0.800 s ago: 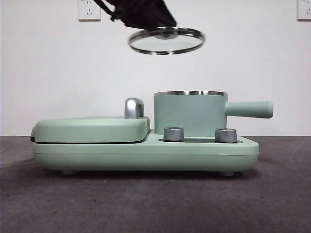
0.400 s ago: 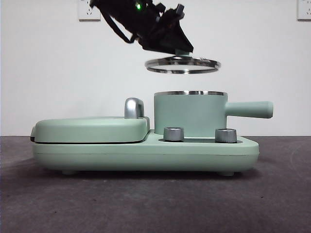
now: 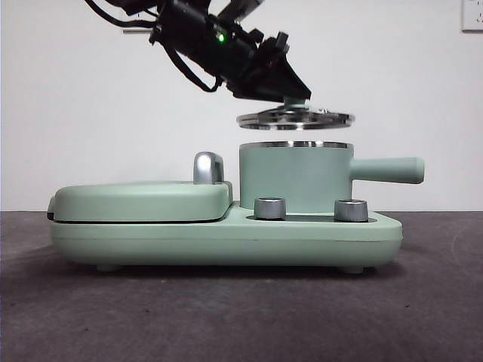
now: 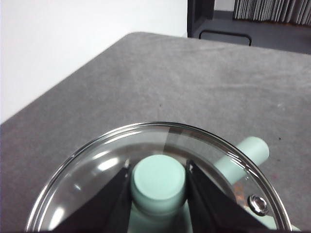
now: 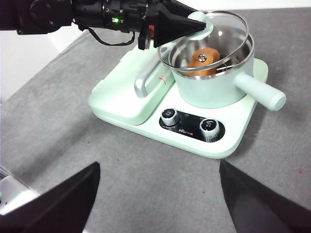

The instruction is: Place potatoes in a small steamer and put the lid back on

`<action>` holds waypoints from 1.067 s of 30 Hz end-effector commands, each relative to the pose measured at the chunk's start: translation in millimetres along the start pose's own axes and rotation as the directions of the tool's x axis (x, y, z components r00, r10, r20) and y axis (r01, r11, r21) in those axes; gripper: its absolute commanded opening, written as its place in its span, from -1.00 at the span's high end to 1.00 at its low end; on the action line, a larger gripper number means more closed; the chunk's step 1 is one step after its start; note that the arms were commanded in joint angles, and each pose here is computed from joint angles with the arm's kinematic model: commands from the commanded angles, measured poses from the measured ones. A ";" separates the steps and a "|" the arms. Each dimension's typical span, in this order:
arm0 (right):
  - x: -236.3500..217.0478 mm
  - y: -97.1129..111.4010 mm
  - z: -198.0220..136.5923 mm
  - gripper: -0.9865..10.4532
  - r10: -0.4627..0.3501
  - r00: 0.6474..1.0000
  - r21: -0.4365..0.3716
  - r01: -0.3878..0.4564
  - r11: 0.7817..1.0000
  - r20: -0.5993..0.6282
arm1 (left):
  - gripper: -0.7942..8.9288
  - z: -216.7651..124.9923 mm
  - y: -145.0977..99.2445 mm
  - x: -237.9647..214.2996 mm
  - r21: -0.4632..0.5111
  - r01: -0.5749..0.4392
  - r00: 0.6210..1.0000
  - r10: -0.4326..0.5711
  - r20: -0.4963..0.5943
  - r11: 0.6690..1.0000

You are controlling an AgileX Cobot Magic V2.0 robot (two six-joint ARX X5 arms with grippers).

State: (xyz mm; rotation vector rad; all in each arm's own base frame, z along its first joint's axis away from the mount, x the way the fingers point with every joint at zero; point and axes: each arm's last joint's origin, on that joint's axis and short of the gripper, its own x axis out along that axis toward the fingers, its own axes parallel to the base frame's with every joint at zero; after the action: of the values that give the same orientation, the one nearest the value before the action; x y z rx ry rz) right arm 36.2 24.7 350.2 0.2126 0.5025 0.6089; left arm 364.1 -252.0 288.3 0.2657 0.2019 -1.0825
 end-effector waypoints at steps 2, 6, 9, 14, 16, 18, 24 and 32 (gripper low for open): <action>-1.2 1.1 2.3 0.15 0.007 1.000 0.013 -0.007 1.000 0.012 | 0.81 7.3 1.3 5.4 0.050 0.001 0.999 -0.003 0.042 0.999; -1.2 1.1 2.3 0.15 0.007 1.000 0.018 -0.007 1.000 0.012 | 0.81 2.1 3.5 9.2 0.046 -0.001 0.999 -0.001 0.037 0.999; -1.2 1.1 2.3 0.15 0.007 1.000 0.029 -0.007 1.000 0.012 | 0.81 -2.2 5.6 12.8 0.046 -0.004 0.999 0.002 0.039 0.999; -1.1 1.0 2.4 0.15 0.004 1.000 0.032 -0.004 0.999 0.013 | 0.81 -4.8 6.0 14.9 0.026 -0.003 0.999 0.002 0.035 1.000; -1.1 0.9 2.4 0.15 0.000 1.000 0.032 0.000 0.999 0.014 | 0.81 -4.9 7.3 14.3 -0.005 -0.005 0.999 0.006 0.035 1.000; -1.1 0.9 2.4 0.15 0.000 1.000 0.033 0.000 0.999 0.014 | 0.81 -4.7 9.4 13.2 -0.033 -0.010 0.999 0.011 0.037 0.999; -1.1 0.9 2.4 0.15 0.000 1.000 0.036 0.000 0.999 0.014 | 0.81 -2.1 15.2 10.3 -0.041 -0.024 0.999 0.026 0.047 0.999; -1.1 0.4 2.6 0.15 -0.020 1.000 0.040 0.019 0.999 0.019 | 0.82 14.4 20.2 11.5 -0.051 -0.026 0.997 0.030 0.075 0.998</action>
State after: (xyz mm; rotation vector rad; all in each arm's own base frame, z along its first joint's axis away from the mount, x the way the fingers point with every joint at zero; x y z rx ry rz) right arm 36.7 24.1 350.1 0.2402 0.5079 0.5747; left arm 384.2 -250.2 294.2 0.1950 0.1988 -1.0442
